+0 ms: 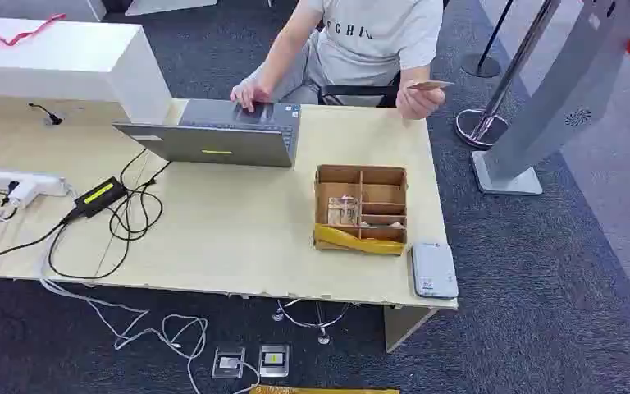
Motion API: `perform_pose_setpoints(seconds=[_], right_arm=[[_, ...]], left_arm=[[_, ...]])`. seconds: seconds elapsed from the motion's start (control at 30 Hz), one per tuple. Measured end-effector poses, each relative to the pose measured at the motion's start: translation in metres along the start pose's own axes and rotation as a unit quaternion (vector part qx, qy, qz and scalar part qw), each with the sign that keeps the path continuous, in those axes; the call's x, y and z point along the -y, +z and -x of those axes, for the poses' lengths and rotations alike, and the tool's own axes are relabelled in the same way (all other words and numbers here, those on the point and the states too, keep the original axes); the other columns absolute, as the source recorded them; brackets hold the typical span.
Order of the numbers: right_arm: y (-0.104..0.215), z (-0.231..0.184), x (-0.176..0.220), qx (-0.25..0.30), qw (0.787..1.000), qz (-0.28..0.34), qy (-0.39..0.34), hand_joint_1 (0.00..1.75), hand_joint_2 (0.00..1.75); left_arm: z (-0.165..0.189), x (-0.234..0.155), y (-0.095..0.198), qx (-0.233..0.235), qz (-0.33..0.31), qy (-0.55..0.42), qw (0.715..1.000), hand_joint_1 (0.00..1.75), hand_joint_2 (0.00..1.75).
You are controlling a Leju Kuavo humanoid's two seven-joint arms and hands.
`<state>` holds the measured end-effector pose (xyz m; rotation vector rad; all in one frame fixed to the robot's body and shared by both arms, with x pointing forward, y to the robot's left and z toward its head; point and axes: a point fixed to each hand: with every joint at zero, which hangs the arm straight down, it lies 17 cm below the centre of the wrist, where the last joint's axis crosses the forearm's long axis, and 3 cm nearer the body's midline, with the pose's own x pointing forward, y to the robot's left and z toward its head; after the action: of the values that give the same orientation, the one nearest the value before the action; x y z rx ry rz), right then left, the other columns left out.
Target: Pass the card to the sensor for recognition and then transmit it.
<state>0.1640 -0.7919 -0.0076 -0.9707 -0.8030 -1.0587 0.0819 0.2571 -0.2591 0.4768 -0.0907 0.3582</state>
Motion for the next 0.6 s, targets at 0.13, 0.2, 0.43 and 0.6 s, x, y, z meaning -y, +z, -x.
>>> perform_pose_setpoints(seconds=[0.13,0.2,0.43,0.6], right_arm=[[0.01,-0.102,-0.035,0.094,0.994,-0.051,-0.004,0.0,1.75],[0.026,-0.15,-0.054,0.148,0.986,-0.079,0.021,0.0,1.75],[0.128,-0.311,-0.12,0.285,0.947,-0.142,0.051,0.0,1.75],[0.246,-0.395,-0.183,0.39,0.89,-0.234,0.045,0.0,1.75]], left_arm=[[-0.001,0.001,0.0,0.004,0.001,-0.004,1.0,0.0,0.0],[-0.004,0.002,0.0,0.013,0.005,-0.008,1.0,0.0,0.0],[-0.008,0.008,0.001,0.026,0.023,-0.022,0.999,0.0,0.0],[-0.007,0.008,0.001,0.025,0.023,-0.03,0.999,0.0,0.0]])
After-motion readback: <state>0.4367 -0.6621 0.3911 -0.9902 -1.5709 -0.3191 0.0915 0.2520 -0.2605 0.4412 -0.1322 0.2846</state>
